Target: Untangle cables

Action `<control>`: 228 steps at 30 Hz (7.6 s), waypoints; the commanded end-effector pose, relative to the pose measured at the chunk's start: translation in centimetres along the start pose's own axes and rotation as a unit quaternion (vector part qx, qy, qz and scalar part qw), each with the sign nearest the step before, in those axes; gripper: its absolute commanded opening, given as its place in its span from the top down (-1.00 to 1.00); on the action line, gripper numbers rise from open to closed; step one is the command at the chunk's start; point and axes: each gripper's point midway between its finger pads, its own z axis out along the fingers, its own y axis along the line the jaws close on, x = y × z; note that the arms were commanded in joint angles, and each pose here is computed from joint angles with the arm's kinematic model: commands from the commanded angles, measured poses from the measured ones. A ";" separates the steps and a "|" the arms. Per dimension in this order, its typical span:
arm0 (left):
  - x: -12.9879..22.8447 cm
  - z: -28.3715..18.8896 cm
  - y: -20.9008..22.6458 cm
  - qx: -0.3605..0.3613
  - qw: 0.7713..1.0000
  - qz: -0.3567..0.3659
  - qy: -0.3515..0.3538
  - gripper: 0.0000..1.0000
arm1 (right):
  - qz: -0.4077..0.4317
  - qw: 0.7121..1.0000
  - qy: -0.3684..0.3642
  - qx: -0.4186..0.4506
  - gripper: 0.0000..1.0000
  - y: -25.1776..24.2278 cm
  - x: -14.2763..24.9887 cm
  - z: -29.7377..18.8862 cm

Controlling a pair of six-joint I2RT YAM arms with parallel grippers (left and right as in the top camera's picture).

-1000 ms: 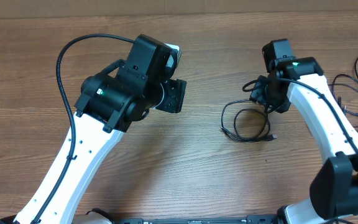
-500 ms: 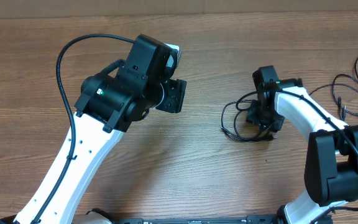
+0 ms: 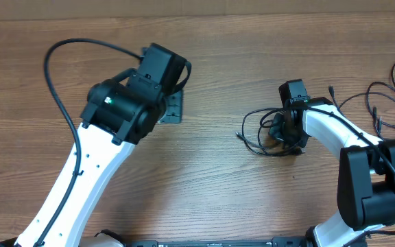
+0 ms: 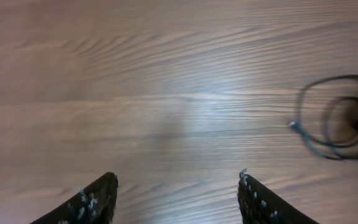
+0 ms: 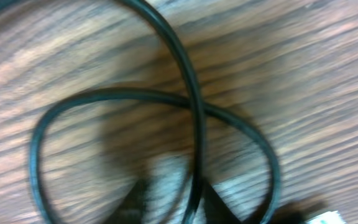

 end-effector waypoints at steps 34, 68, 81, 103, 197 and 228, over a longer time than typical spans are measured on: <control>-0.4 0.4 3.6 -0.063 0.996 -0.064 -0.001 -0.42 | 0.301 0.841 -0.419 0.163 0.93 -18.7 -14.5 -38.9; 1.0 1.3 13.7 -0.113 0.969 -0.211 0.067 -0.99 | -0.197 0.951 -0.142 -0.190 -1.00 0.7 -8.7 -29.7; 7.8 0.3 13.5 -0.075 0.959 -0.173 0.212 -0.99 | -0.154 0.983 -0.068 -0.068 -0.99 -0.1 -3.6 -27.6; 12.0 -6.3 13.7 -0.006 0.964 -0.204 -0.169 -0.99 | -0.133 0.900 -0.381 -0.165 -1.00 -6.4 7.5 -30.4; 15.4 -6.3 13.7 -0.015 0.971 -0.204 -0.128 -0.99 | -0.143 0.735 -0.630 -0.204 -1.00 -4.5 3.7 -17.6; 11.9 -2.7 14.6 0.003 0.924 -0.197 -0.328 -0.99 | -0.143 0.735 -0.630 -0.204 -0.99 -4.5 3.7 -17.6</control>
